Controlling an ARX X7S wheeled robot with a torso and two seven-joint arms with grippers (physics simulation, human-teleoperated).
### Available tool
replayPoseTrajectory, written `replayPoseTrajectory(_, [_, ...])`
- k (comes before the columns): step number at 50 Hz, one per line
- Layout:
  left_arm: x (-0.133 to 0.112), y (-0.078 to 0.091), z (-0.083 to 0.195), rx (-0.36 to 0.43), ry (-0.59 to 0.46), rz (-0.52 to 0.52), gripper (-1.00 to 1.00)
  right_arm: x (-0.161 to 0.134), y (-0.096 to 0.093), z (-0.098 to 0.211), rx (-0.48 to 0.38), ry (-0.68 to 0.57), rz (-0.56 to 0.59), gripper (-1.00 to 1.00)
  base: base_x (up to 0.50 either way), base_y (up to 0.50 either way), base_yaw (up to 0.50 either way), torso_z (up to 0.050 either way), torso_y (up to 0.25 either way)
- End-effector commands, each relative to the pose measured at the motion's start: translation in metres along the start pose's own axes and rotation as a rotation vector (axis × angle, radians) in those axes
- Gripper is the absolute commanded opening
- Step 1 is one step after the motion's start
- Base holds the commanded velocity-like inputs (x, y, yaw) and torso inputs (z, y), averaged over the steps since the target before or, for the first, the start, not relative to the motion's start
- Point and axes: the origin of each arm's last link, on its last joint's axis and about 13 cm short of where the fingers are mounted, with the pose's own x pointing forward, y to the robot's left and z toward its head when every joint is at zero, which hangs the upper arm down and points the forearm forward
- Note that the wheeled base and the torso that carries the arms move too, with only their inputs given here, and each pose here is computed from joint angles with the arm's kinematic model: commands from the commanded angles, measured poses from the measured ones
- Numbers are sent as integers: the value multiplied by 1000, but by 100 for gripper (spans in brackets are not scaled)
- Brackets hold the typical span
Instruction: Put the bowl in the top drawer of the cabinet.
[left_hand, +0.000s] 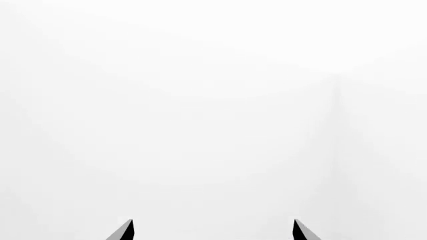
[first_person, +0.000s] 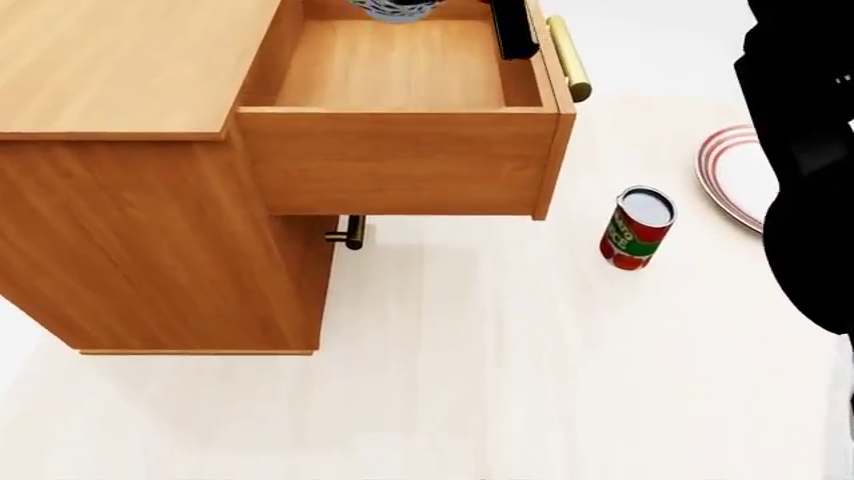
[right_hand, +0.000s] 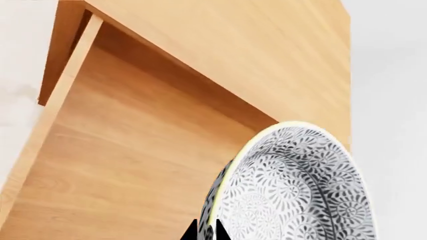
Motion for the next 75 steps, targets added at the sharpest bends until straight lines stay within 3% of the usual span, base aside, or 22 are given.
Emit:
replayPoseTrajectory(1, [0,0,0,-3,-3,2,100,0,0,1,14,-24,14,-100,0,0,0,0,-88])
replayPoseTrajectory(20, [0,0,0,-18,2,3,100,1,1,-2,84,3,84,-100,0,0,0,0,-71])
replayPoseTrajectory(21, [0,0,0,-18,3,4,100,0,1,-1,84,4,82,100,0,0,0,0,0])
replayPoseTrajectory(39, [0,0,0,-22,0,2,100,-6,-1,2,77,-3,60,100,0,0,0,0,0])
replayPoseTrajectory(63, [0,0,0,-41,6,-13,100,-45,-13,26,29,-33,-9,100,0,0,0,0,0])
replayPoseTrajectory(72, [0,-1,0,-69,15,-12,100,-79,-16,30,-63,-143,-203,100,0,0,0,0,88])
replayPoseTrajectory(75, [0,-1,0,-81,19,-17,100,-91,-3,24,-54,-149,-273,100,0,0,0,0,109])
